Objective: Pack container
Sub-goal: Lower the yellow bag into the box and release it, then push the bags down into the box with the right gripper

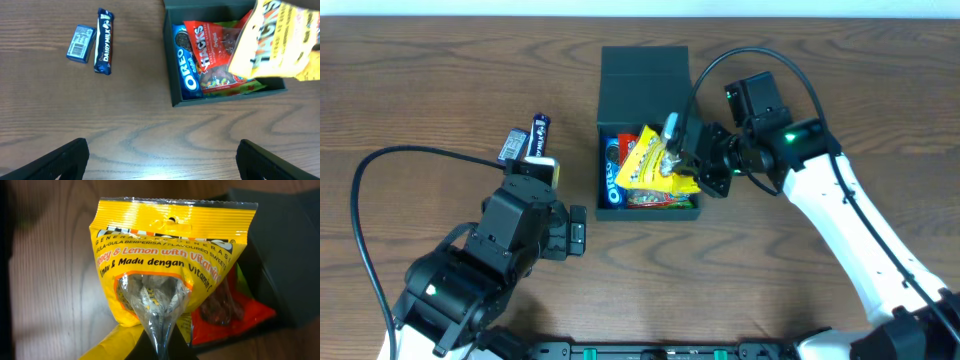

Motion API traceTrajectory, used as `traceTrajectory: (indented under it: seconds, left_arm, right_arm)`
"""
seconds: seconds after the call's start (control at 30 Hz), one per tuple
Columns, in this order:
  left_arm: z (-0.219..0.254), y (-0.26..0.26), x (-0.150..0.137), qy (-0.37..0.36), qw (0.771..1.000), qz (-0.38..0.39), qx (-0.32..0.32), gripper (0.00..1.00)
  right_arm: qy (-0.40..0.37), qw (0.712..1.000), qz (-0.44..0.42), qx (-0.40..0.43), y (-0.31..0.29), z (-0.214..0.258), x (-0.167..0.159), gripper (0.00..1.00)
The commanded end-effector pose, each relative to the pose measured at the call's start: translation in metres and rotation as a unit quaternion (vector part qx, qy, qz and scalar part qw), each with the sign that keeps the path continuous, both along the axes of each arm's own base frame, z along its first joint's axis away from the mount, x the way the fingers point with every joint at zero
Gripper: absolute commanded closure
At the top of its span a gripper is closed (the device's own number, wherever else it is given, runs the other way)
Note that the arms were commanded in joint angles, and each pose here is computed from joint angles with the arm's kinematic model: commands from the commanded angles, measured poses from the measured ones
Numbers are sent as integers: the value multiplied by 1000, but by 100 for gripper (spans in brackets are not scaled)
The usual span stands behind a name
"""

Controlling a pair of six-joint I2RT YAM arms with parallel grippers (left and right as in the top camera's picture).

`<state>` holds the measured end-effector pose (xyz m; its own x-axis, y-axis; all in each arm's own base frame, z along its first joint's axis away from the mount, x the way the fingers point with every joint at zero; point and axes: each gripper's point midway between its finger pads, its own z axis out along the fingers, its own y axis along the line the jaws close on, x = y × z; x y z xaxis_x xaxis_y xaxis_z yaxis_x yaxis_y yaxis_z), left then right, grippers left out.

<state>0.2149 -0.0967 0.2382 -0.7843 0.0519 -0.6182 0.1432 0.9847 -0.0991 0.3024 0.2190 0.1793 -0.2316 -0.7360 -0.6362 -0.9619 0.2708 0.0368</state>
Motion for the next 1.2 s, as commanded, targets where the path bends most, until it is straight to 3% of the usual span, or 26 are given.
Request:
traceTrajectory:
  seconds: [0.0,0.73,0.97,1.03,1.07,1.17]
  left_arm:
    - [6,1,2,-9,1000,1,2,5]
    - [6,1,2,-9,1000,1,2,5]
    - [6,1,2,-9,1000,1,2,5]
    - [6,1,2,-9,1000,1,2,5]
    - [6,1,2,-9,1000,2,2,5]
    - [6,1,2,-9,1000,1,2,5]
  right_arm:
    - [-24,998,66,-1,8,-9,-1,99]
    - [62,989,104,-82,3,-135,17,99]
    - [67,987,97,-110,-6,-143,17,98]
    - [72,987,91,-110,-6,-143,17,72]
    - [79,988,80,-109,-6,-143,17,66]
    - [92,989,53,-106,-5,-140,18,64]
